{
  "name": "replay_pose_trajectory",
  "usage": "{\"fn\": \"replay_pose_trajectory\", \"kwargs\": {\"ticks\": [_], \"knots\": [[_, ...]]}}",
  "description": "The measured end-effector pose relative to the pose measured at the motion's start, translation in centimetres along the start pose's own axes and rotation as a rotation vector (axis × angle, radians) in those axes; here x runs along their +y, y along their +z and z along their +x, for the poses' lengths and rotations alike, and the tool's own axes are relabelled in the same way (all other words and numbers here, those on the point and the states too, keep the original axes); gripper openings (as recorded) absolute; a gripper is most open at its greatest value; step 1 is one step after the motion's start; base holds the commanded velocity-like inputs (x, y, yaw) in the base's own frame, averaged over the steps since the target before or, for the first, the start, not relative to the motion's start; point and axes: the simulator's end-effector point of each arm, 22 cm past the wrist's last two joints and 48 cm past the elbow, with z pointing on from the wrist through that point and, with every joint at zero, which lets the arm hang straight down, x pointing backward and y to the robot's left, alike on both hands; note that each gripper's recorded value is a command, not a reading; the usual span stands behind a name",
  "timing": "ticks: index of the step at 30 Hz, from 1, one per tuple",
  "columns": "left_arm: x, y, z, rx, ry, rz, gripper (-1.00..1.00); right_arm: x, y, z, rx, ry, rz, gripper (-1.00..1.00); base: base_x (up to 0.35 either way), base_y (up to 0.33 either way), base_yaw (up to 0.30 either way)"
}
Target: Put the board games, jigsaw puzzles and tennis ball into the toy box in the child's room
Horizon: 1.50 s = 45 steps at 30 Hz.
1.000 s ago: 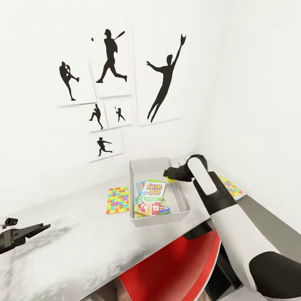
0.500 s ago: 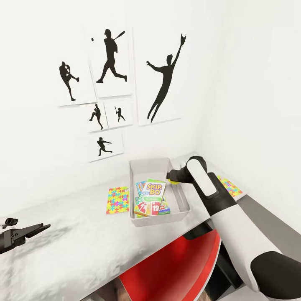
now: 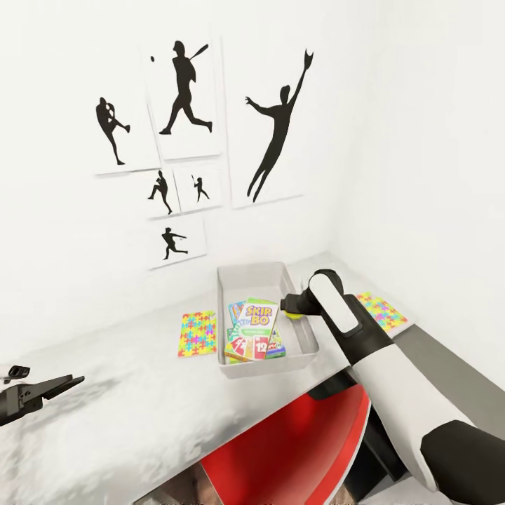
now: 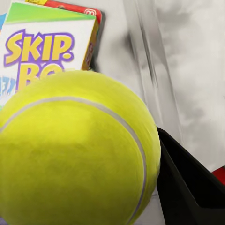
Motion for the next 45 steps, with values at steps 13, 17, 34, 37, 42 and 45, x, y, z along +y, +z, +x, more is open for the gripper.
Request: {"fn": "replay_pose_trajectory", "kwargs": {"ticks": [13, 17, 34, 37, 42, 45], "knots": [[0.5, 0.1, 0.3, 0.005, -0.011, -0.006, 1.00, -0.4, 0.9, 0.5, 0.016, 0.004, 0.004, -1.00, 0.000, 0.000, 0.000], [0.6, 0.1, 0.3, 0.005, -0.011, -0.007, 1.00, -0.5, 1.1, 0.7, 0.022, 0.004, 0.006, -1.00, 0.000, 0.000, 0.000], [1.3, 0.2, 0.7, 0.012, -0.026, -0.015, 1.00, -1.3, 2.9, 2.2, 0.072, 0.012, 0.024, -1.00, 0.000, 0.000, 0.000], [1.4, 0.3, 0.8, 0.014, -0.030, -0.017, 1.00, -1.3, 3.2, 2.4, 0.078, 0.012, 0.024, -1.00, 0.000, 0.000, 0.000], [1.6, 0.3, 0.9, 0.015, -0.033, -0.019, 1.00, -1.4, 3.5, 2.6, 0.086, 0.013, 0.027, -1.00, 0.000, 0.000, 0.000], [1.6, 0.3, 0.9, 0.015, -0.034, -0.019, 1.00, -1.5, 3.6, 2.7, 0.088, 0.013, 0.027, -1.00, 0.000, 0.000, 0.000]]}}
